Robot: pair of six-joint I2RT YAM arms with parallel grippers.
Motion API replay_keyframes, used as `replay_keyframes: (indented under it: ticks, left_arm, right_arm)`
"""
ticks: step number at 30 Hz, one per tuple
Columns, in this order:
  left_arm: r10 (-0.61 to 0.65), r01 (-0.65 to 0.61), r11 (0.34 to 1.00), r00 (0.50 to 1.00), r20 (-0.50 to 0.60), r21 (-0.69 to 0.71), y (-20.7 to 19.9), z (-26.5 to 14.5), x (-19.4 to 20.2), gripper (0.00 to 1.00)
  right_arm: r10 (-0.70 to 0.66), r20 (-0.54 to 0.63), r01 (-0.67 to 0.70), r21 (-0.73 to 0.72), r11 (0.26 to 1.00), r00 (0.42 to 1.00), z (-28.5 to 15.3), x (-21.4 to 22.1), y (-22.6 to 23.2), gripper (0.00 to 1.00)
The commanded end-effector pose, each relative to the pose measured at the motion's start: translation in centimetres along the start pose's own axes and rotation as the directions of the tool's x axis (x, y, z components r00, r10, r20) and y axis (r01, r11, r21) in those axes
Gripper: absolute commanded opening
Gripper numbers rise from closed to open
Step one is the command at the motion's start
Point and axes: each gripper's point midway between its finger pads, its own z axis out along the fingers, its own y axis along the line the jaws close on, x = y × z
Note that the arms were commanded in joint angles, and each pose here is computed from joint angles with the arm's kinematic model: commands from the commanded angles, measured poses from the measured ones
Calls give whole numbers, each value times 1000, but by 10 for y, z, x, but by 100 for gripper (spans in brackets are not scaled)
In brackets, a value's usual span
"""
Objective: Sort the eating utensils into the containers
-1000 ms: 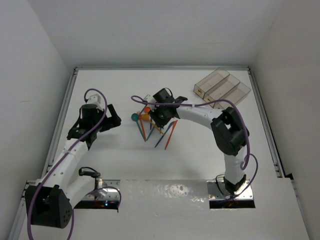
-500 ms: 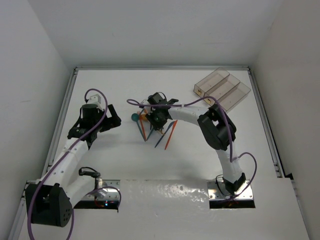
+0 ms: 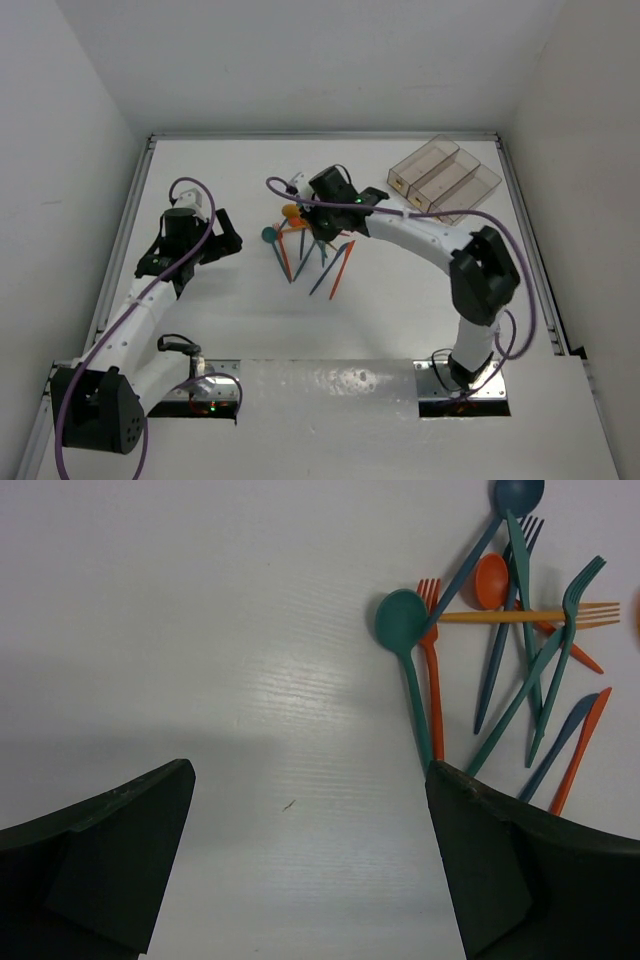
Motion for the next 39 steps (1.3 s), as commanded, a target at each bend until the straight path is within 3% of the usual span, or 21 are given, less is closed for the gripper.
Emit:
replay_keyframes:
  ticks: [1, 4, 7, 11, 14, 18, 25, 28, 39]
  left_arm:
    - [-3, 3, 1000, 999, 42, -1, -2, -2, -14, 99]
    - [-7, 7, 1000, 999, 42, -9, -1, -2, -15, 99]
    - [-8, 8, 1000, 999, 37, -9, -1, -1, -14, 99]
    - [-6, 7, 1000, 999, 33, -10, -1, -1, -13, 99]
    - [-6, 7, 1000, 999, 31, -11, -1, 0, -13, 99]
    - [-5, 5, 1000, 1000, 24, -12, 0, 1, -11, 99]
    - [-6, 6, 1000, 1000, 4, -24, 2, 5, -8, 99]
    - [-4, 4, 1000, 1000, -3, -25, 2, 6, -7, 99]
    - [-2, 1, 1000, 1000, -26, -22, 2, 10, -2, 99]
  right_arm:
    - [17, 125, -34, 132, 991, 992, -50, -25, -22, 0]
    - [161, 207, -227, 348, 910, 965, -76, -29, -80, 0]
    - [372, 347, -504, 479, 719, 861, -110, -29, -149, 0]
    - [586, 545, -799, 454, 396, 600, -136, -9, -228, 0]
    - [648, 614, -886, 395, 243, 451, -136, -1, -268, 0]
    - [704, 643, -946, 293, 138, 302, -121, -7, -310, 0]
    - [692, 696, -963, 271, -6, 192, -88, 7, -370, 0]
    - [697, 699, -967, 253, -32, 160, -67, 18, -384, 0]
    - [715, 676, -957, 288, -33, 179, -21, 59, -404, 5]
